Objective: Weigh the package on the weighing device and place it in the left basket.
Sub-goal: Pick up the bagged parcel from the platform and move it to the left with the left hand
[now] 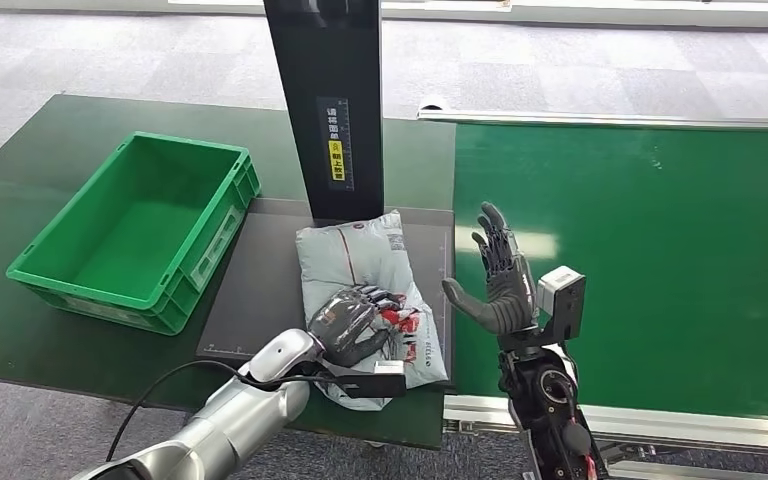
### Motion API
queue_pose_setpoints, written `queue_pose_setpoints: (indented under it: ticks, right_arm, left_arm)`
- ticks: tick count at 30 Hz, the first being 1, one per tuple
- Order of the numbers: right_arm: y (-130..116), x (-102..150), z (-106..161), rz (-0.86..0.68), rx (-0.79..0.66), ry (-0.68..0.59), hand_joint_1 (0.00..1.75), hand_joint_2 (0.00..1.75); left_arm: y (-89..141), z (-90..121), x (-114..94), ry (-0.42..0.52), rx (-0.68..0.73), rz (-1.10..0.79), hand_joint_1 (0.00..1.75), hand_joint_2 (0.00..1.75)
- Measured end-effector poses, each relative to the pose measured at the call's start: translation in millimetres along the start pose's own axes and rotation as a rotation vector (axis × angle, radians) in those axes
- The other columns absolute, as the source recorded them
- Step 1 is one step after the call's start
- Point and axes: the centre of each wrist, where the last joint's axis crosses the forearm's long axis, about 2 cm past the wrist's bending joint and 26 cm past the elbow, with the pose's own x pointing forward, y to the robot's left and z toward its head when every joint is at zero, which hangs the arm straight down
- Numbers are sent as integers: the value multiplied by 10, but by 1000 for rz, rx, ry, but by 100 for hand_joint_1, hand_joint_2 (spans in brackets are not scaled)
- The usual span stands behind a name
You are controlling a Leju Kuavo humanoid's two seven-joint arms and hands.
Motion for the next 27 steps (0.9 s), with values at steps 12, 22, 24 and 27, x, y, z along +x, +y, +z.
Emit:
queue_pose_setpoints:
  ticks: [12,22,24,27]
  right_arm:
    - [-80,17,153,7,-50,7,0,175]
    - [-92,29,157,9,-52,3,0,175]
    - [-95,29,159,10,-53,3,0,175]
    - [-101,27,185,11,-61,5,0,175]
  left_arm:
    - [196,89,-161,34,192,20,175,175]
    - [215,122,-188,39,209,17,175,175]
    - [221,128,-190,40,226,11,175,175]
    - [303,157,-225,50,334,-13,175,175]
